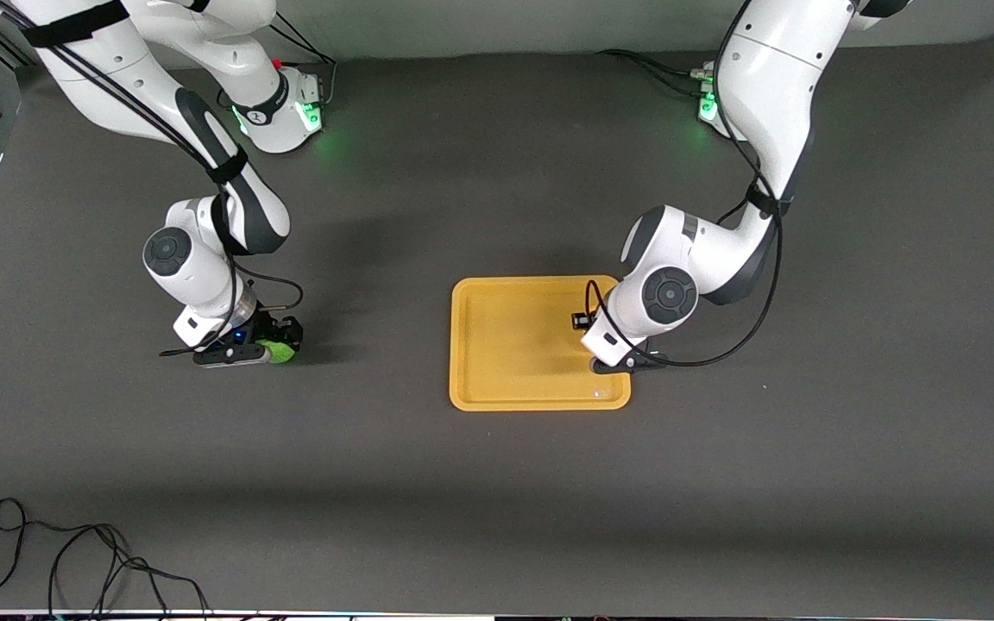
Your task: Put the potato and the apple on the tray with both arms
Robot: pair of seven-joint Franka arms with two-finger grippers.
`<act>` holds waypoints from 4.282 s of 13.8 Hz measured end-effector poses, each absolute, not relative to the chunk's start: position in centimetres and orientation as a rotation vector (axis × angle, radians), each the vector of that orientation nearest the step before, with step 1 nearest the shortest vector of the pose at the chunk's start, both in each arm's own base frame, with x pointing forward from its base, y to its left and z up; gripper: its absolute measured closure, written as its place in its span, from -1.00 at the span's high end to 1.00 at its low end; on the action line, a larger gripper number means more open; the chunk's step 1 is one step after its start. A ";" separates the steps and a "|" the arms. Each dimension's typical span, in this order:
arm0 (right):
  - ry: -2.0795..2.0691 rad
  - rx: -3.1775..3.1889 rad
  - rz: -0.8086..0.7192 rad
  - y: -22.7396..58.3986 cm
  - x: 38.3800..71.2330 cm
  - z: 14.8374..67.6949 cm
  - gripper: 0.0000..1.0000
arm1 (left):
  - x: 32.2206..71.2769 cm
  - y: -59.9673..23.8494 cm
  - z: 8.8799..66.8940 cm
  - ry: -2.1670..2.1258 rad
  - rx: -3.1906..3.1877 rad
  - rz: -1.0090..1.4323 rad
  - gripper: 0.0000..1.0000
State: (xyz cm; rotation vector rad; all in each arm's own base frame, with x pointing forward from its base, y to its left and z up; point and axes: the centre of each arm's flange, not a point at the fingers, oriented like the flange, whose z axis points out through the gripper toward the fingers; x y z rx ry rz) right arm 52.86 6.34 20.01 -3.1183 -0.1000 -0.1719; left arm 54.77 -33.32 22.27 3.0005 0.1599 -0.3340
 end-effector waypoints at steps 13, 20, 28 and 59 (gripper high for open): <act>-0.134 -3.121 0.087 7.9 60.2 52.9 0.35 | 56.4 -31.5 27.0 0.127 3.049 -0.297 0.99; -0.007 -3.124 0.044 20.4 59.8 53.4 0.35 | 56.7 -12.9 52.7 -0.021 3.097 -0.028 1.00; 0.384 -3.070 -0.004 52.5 52.0 45.0 0.35 | 54.8 -2.7 57.4 -0.205 3.128 0.057 1.00; 0.378 -3.195 -0.131 45.9 56.3 48.0 1.00 | 54.6 0.4 57.7 -0.298 3.158 0.059 1.00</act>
